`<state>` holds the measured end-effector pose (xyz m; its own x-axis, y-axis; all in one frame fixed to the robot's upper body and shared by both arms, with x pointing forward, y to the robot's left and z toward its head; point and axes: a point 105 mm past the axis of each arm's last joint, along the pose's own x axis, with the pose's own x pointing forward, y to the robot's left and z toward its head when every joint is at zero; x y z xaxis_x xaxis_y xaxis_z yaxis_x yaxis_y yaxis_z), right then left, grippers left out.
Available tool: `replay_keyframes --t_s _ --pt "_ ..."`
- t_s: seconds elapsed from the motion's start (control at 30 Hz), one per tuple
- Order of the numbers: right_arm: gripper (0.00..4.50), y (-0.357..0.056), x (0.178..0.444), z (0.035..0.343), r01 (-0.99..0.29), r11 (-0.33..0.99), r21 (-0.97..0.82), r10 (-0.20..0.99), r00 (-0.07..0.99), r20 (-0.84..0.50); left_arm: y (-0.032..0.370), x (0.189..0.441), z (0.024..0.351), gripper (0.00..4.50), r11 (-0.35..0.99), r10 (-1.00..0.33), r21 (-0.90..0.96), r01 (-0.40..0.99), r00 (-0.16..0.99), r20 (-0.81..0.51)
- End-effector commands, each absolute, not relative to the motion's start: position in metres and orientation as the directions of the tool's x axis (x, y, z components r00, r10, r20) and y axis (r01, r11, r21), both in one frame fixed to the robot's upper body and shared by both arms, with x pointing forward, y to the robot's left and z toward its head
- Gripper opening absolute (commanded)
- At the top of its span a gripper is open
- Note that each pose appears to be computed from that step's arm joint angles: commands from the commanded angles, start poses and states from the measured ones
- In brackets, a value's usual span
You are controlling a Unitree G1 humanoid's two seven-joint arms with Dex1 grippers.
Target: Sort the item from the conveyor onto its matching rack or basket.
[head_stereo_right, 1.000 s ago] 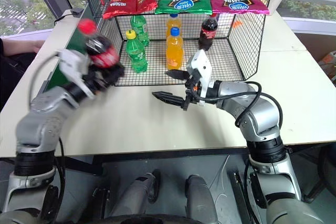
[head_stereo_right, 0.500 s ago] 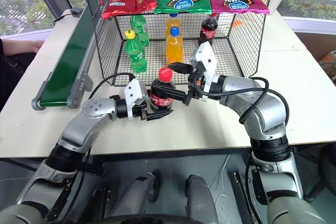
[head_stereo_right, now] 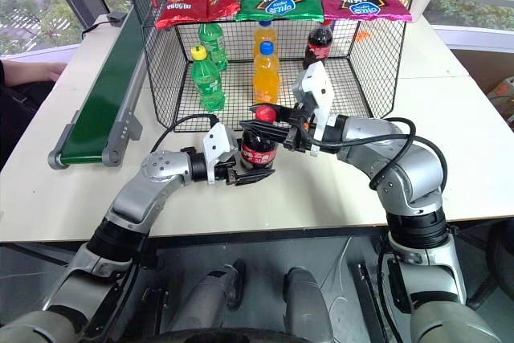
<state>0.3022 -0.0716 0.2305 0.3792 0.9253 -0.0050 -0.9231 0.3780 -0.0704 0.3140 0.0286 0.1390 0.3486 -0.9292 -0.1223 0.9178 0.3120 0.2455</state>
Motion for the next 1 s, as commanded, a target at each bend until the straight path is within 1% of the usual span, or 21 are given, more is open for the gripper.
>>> replay_keyframes --t_s 0.03,0.1,0.17,0.2,0.23,0.33,0.37,0.47,0.63,0.67,0.73,0.83,1.0 --pt "1.17 -0.074 0.302 0.243 -0.912 0.396 -0.106 0.918 0.396 0.021 0.027 0.316 0.170 2.94 0.335 -0.934 0.315 0.888 0.358 -0.016" --pt "1.17 -0.074 0.303 0.243 -0.909 0.402 -0.108 0.915 0.402 0.020 0.029 0.319 0.170 2.94 0.361 -0.925 0.284 0.888 0.379 -0.009" --pt "1.17 -0.074 0.304 0.242 -0.907 0.406 -0.111 0.913 0.407 0.016 0.030 0.319 0.172 3.99 0.362 -0.927 0.255 0.897 0.374 0.002" --pt "1.17 -0.074 0.304 0.242 -0.906 0.407 -0.112 0.913 0.409 0.014 0.030 0.317 0.171 4.33 0.351 -0.932 0.246 0.903 0.362 0.000" --pt "1.17 -0.074 0.304 0.242 -0.906 0.408 -0.113 0.912 0.410 0.013 0.030 0.316 0.171 4.46 0.342 -0.935 0.243 0.908 0.353 -0.002" --pt "1.17 -0.075 0.306 0.243 -0.900 0.420 -0.114 0.907 0.421 0.018 0.030 0.312 0.167 4.46 0.326 -0.939 0.239 0.915 0.343 -0.029" --pt "1.17 -0.076 0.307 0.244 -0.895 0.431 -0.117 0.902 0.432 0.024 0.032 0.313 0.165 4.46 0.337 -0.933 0.244 0.909 0.357 -0.041" --pt "1.17 -0.085 0.323 0.252 -0.844 0.517 -0.138 0.855 0.515 0.058 0.043 0.316 0.158 4.46 0.384 -0.908 0.254 0.888 0.413 -0.073" --pt "1.17 -0.111 0.360 0.269 -0.716 0.680 -0.158 0.733 0.670 0.115 0.060 0.312 0.147 4.46 0.438 -0.877 0.232 0.868 0.469 -0.101" --pt "1.17 -0.114 0.365 0.271 -0.703 0.692 -0.161 0.721 0.682 0.120 0.063 0.313 0.146 4.46 0.461 -0.865 0.233 0.856 0.492 -0.096" --pt "1.17 -0.123 0.376 0.273 -0.668 0.725 -0.168 0.688 0.713 0.133 0.069 0.322 0.147 4.46 0.550 -0.816 0.232 0.802 0.575 -0.054" --pt "1.17 -0.144 0.407 0.277 -0.540 0.826 -0.162 0.562 0.812 0.162 0.076 0.331 0.152 4.46 0.671 -0.729 0.208 0.711 0.684 0.015" --pt "1.17 -0.159 0.435 0.276 -0.424 0.891 -0.161 0.450 0.872 0.192 0.075 0.332 0.154 4.46 0.735 -0.673 0.174 0.656 0.737 0.063"
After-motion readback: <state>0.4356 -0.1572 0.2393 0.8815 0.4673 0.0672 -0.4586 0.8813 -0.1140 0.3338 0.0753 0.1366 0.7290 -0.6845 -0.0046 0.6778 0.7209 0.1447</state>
